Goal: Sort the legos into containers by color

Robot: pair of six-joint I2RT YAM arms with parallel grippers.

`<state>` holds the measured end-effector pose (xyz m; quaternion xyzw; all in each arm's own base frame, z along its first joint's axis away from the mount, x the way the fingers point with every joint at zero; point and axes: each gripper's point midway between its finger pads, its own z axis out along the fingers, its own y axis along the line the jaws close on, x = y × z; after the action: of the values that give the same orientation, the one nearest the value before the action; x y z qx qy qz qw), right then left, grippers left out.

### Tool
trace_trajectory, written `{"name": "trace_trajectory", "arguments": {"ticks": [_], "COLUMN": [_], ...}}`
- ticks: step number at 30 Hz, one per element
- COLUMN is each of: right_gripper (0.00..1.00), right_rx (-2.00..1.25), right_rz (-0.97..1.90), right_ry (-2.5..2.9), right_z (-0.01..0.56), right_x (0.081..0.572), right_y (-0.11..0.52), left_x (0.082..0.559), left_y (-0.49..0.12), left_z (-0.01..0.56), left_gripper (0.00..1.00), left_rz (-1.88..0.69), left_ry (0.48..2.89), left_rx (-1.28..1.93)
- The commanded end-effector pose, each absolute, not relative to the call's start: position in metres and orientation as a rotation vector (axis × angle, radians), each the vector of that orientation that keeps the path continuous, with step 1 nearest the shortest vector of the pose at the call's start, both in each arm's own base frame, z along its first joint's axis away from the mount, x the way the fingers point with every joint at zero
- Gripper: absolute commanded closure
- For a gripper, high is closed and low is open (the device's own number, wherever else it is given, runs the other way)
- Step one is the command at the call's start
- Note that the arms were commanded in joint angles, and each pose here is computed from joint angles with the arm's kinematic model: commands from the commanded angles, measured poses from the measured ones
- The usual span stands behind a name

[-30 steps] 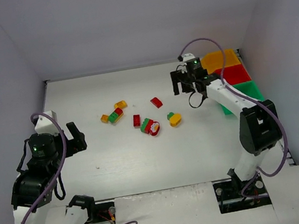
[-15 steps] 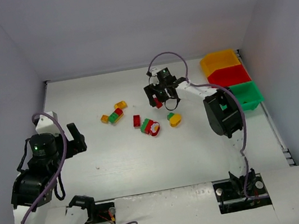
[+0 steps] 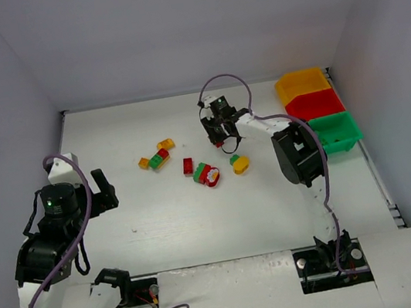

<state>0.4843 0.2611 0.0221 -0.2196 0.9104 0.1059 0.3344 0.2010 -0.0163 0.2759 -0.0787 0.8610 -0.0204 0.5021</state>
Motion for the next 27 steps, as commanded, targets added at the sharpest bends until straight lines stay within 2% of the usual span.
{"name": "trace_trajectory", "arguments": {"ticks": [1, 5, 9, 13, 19, 22, 24, 25, 27], "right_gripper": [1.00, 1.00, 1.00, 1.00, 0.96, 0.88, 0.77, 0.68, 0.62], "right_rx": [-0.523, -0.343, -0.001, 0.293, 0.599, 0.654, 0.666, 0.660, 0.654], "right_rz": [0.192, 0.039, -0.096, -0.218, -0.291, -0.304, -0.290, -0.279, -0.278], "right_ry": [2.251, 2.215, 2.174, 2.107, 2.091, 2.099, 2.108, 2.112, 2.115], "right_z": [0.072, 0.105, 0.139, 0.165, 0.155, 0.146, 0.142, 0.142, 0.144], "right_x": [0.509, 0.526, 0.546, 0.542, 0.520, 0.516, 0.519, 0.521, 0.525], "right_y": [0.252, 0.199, 0.091, 0.000, -0.082, -0.104, -0.112, -0.114, -0.114], "left_x": [0.210, 0.214, 0.217, 0.220, 0.222, 0.223, 0.223, 0.223, 0.223], "left_y": [-0.018, -0.020, -0.023, -0.026, -0.027, -0.026, -0.026, -0.026, -0.026], "left_z": [0.292, 0.293, 0.291, 0.288, 0.288, 0.289, 0.289, 0.289, 0.289], "left_gripper": [0.14, 0.15, 0.14, 0.14, 0.14, 0.14, 0.14, 0.14, 0.15], "left_rz": [-0.063, -0.077, -0.087, -0.099, -0.103, -0.101, -0.100, -0.100, -0.097], "left_ry": [2.038, 2.035, 2.040, 2.048, 2.049, 2.047, 2.047, 2.047, 2.048], "left_rx": [-0.214, -0.219, -0.224, -0.226, -0.230, -0.225, -0.222, -0.222, -0.222]}}
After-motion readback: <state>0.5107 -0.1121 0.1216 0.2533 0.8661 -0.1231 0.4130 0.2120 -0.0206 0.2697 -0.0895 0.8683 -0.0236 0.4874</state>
